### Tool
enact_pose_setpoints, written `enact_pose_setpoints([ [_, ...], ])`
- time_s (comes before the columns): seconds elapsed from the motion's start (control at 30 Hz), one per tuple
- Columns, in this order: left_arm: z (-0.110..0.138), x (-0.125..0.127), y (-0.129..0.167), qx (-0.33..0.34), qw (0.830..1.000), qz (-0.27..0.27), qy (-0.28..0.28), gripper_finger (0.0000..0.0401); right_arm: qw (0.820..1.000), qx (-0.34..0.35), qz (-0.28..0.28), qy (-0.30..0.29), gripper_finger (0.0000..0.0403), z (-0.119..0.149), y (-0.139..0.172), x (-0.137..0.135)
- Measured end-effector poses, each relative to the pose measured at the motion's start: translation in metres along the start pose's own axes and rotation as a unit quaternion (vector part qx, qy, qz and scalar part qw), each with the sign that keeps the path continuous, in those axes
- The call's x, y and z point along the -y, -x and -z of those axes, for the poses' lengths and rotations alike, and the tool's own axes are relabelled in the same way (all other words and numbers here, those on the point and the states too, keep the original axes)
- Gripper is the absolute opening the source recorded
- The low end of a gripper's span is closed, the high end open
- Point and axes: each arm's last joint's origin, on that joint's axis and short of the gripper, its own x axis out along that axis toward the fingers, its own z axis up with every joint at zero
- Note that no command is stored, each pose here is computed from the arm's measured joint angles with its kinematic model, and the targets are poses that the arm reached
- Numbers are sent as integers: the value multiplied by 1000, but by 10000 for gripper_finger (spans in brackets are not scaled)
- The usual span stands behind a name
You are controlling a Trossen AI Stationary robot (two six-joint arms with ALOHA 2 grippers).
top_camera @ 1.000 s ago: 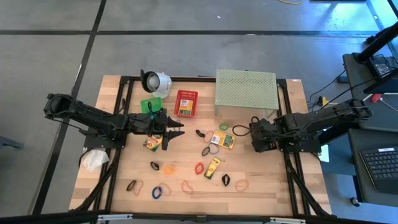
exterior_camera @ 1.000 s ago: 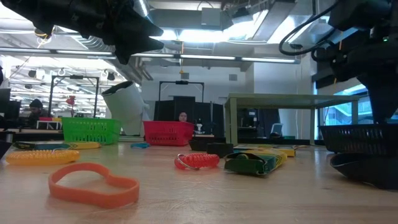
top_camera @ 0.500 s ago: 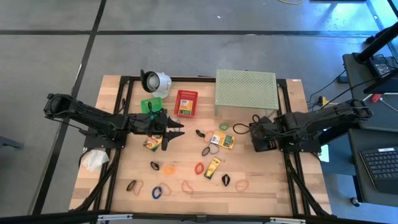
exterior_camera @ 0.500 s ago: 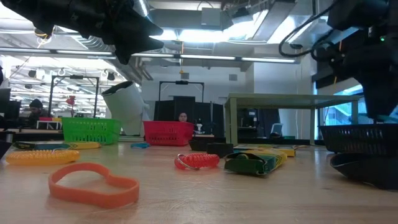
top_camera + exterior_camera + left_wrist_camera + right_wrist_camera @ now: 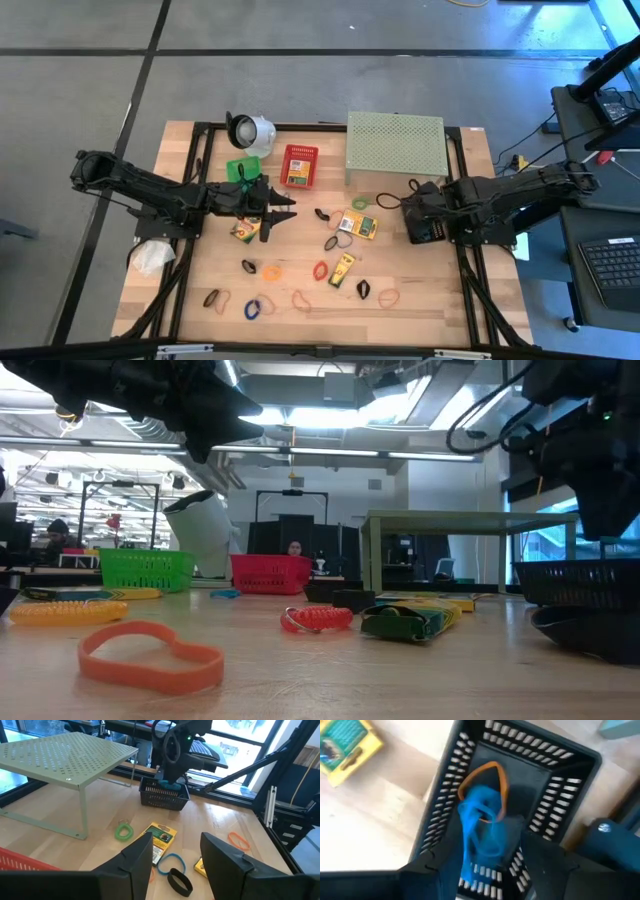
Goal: Pick & Place Office Desk Supplies
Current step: Put the blue rubber band into the black basket
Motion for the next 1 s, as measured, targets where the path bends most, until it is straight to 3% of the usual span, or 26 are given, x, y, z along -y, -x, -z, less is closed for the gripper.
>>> enact_pose_setpoints([
  [0.2, 0, 0, 0, 0, 1000, 0, 0, 160, 999, 6, -30, 8, 196, -2, 1, -5],
  [0.33, 0, 0, 0, 1, 1000, 1, 0, 157, 1000, 3, 7, -12, 196, -2, -1, 1],
  [0.43, 0, 0, 0, 2, 1000, 1, 0, 158, 1000, 18, 3, -22, 196, -4, 0, -1],
  [0.83, 0, 1, 0, -1, 1000, 9, 0, 159, 993, 17, 5, -115, 196, -8, 0, 2],
  [1.0, 0, 1, 0, 0, 1000, 9, 1, 161, 983, 51, 9, -175, 196, -10, 0, 2],
])
